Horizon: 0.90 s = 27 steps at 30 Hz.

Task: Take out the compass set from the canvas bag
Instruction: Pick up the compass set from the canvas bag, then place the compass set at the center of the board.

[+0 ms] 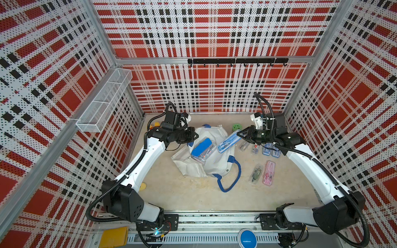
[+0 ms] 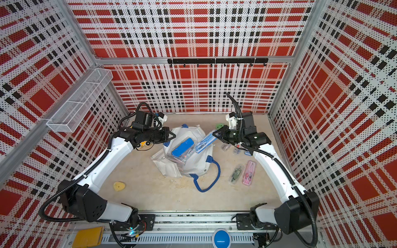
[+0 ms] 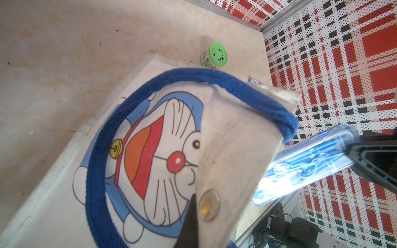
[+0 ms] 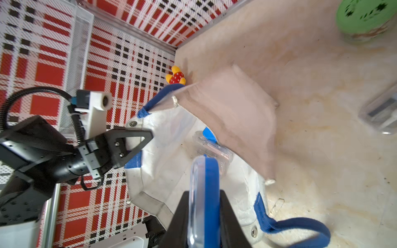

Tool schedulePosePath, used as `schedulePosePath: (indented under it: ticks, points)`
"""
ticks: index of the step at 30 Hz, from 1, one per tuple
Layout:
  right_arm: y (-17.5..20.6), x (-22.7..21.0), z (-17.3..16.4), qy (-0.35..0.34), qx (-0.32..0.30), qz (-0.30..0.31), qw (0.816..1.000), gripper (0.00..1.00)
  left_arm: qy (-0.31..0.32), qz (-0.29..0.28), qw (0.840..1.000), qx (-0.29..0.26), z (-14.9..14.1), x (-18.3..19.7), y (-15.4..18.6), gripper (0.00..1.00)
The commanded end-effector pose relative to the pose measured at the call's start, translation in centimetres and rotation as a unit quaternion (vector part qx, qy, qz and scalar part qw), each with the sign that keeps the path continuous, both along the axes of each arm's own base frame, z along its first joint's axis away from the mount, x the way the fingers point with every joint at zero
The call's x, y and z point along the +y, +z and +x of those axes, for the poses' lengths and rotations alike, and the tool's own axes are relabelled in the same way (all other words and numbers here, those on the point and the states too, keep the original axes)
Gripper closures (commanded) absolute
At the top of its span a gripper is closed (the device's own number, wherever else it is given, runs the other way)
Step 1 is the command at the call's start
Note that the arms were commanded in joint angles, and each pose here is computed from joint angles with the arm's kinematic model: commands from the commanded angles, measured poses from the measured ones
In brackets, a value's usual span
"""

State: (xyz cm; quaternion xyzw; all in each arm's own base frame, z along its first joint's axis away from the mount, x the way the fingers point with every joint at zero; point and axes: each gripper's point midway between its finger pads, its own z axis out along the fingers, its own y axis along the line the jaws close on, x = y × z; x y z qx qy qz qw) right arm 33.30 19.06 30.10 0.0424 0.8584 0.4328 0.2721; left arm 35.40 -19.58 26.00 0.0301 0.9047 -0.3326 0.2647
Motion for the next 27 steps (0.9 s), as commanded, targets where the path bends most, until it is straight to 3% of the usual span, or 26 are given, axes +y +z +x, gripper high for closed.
schedulePosePath:
  ticks: [1, 8, 14, 22, 27]
  points:
    - [1.6, -1.9, -0.8, 0.009, -0.023, 0.026, 0.999, 0.84, -0.002, -0.014, 0.999, -0.035, 1.2, -0.3, 2.4, 1.0]
    - [-0.3, -9.6, -0.2, -0.08, 0.007, 0.019, 0.997, 0.84, 0.013, -0.012, 0.999, -0.028, 2.5, 0.9, 1.7, 1.0]
    - [-4.1, -12.9, -0.3, -0.109, 0.048, -0.012, 0.993, 0.84, 0.019, -0.013, 1.0, -0.021, 3.6, 1.6, 1.1, 1.0]
    - [-8.5, -14.1, -0.6, -0.087, 0.083, -0.06, 0.991, 0.84, 0.023, -0.018, 0.999, -0.018, 4.7, 2.2, 0.9, 1.0]
    - [-11.5, -13.5, -0.9, -0.051, 0.11, -0.051, 0.991, 0.84, 0.023, -0.022, 0.999, -0.02, 5.2, 2.3, 1.1, 1.0]
